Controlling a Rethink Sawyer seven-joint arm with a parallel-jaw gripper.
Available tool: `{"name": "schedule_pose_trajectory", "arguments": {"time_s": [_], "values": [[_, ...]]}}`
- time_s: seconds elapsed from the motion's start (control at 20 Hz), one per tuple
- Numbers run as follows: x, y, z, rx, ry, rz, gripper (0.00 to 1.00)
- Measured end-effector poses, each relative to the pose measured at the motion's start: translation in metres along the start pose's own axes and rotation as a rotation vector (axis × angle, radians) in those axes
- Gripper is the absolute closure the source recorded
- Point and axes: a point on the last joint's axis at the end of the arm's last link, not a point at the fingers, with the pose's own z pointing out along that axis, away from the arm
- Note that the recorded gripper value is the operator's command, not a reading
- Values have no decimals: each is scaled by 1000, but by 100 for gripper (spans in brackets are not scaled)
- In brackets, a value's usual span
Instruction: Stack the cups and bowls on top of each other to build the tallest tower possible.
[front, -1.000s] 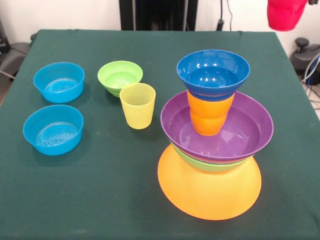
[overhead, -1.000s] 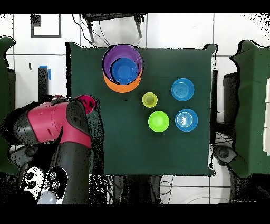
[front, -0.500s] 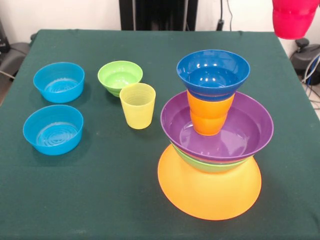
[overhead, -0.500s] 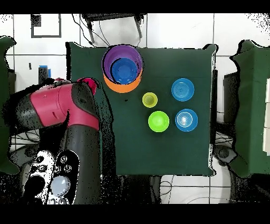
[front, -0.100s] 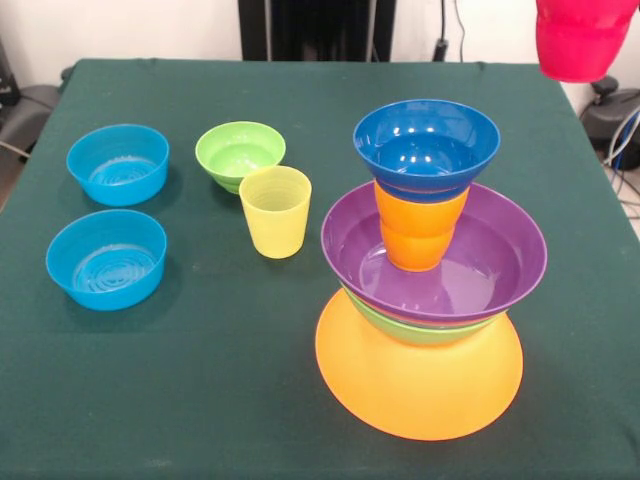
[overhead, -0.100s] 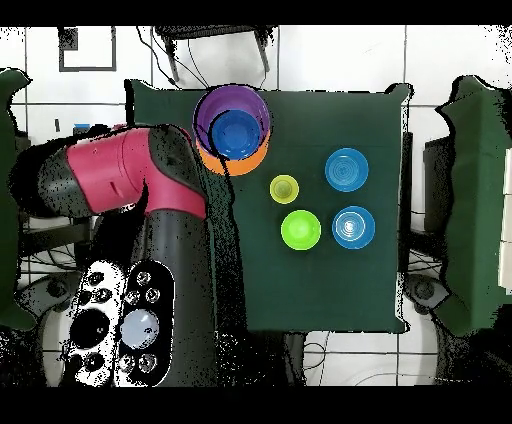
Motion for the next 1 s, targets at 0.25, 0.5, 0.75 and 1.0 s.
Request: {"name": "schedule_pose_trajectory", "arguments": {"time_s": [0.25, 0.5, 0.75, 1.0], "values": [[-26, -11, 1, -2, -27, -43, 100], [-36, -16, 3, 1, -44, -60, 100], [-38, -19, 11, 7, -47, -75, 100], [-39, -27, 22, 18, -41, -84, 100]]}}
